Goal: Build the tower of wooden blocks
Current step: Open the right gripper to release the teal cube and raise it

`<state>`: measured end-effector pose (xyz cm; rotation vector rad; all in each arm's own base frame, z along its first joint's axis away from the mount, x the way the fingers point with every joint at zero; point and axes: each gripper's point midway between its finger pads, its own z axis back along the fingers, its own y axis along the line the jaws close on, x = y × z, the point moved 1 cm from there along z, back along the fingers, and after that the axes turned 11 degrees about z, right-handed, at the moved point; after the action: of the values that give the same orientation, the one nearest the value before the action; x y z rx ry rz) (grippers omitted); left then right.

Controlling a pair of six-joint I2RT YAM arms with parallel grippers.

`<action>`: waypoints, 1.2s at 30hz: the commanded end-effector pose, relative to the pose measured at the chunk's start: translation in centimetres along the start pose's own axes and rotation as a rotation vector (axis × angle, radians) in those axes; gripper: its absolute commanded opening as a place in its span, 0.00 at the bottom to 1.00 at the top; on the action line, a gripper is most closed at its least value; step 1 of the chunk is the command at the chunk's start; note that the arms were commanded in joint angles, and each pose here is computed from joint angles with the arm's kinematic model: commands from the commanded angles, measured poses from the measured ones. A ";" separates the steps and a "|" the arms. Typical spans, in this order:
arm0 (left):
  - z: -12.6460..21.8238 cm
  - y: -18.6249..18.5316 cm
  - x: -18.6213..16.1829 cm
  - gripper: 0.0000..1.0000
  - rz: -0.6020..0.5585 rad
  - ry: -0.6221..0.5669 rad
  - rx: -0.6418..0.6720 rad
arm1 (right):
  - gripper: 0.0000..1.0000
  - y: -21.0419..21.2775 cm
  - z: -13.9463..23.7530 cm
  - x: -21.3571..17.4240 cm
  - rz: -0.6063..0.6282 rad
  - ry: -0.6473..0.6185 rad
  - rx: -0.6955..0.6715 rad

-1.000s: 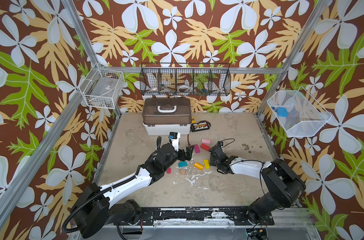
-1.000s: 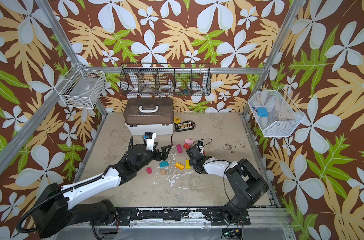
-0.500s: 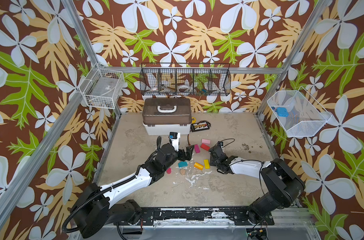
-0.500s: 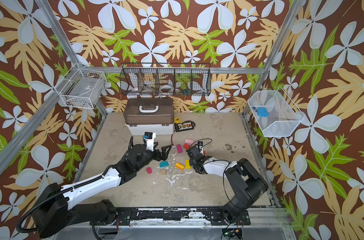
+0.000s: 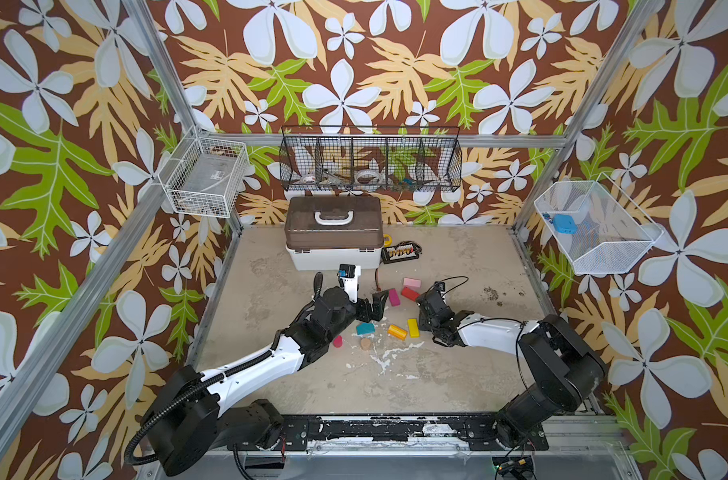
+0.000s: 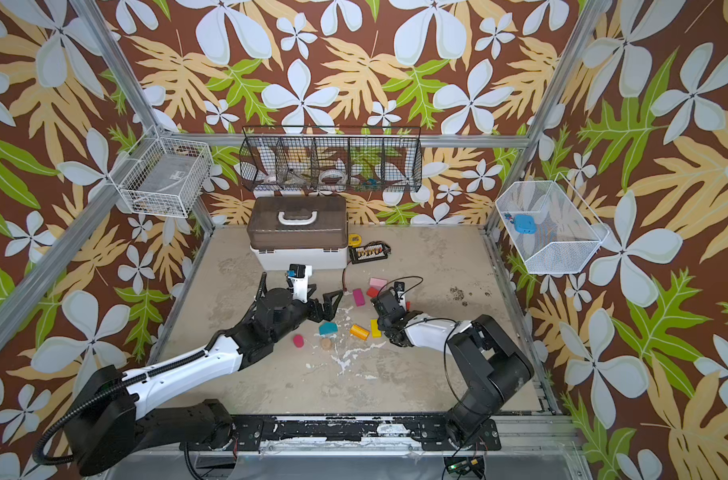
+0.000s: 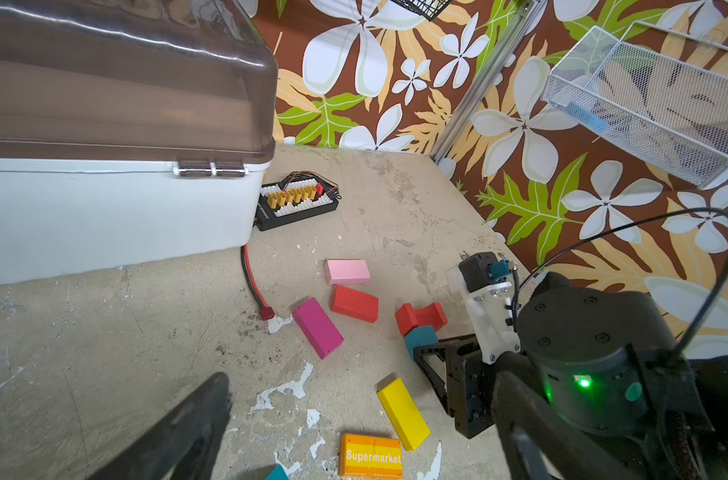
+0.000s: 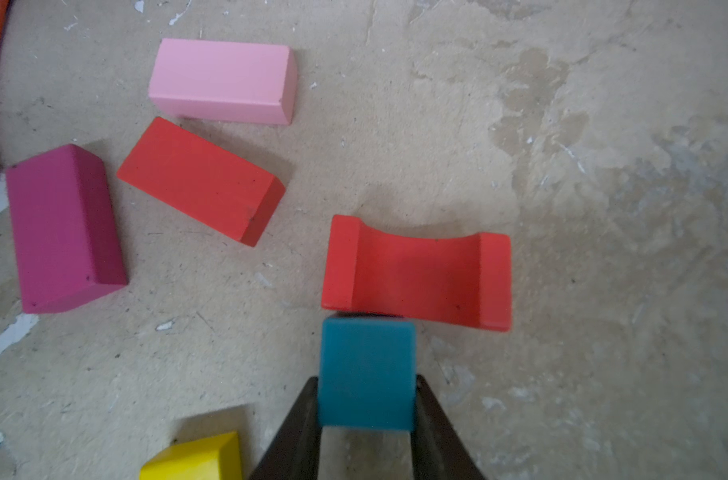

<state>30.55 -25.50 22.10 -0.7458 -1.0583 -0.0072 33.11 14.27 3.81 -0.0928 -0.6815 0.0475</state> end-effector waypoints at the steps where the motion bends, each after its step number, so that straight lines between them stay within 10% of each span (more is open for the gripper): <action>1: 0.0 -0.4 0.3 1.00 -0.009 -0.007 -0.014 | 0.35 -0.2 0.0 0.0 0.006 -0.001 -0.017; 19: 0.1 -0.5 0.5 1.00 -0.011 -0.011 -0.014 | 0.70 -1.8 5.6 1.6 -0.077 -0.130 0.068; 36: 0.5 -0.6 0.7 1.00 -0.004 -0.016 -0.025 | 0.52 -3.7 4.7 -0.5 -0.173 -0.153 0.055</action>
<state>30.24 -25.55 22.79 -0.7665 -1.0648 -0.0180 29.02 10.26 7.25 -0.0025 -0.8205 -0.0880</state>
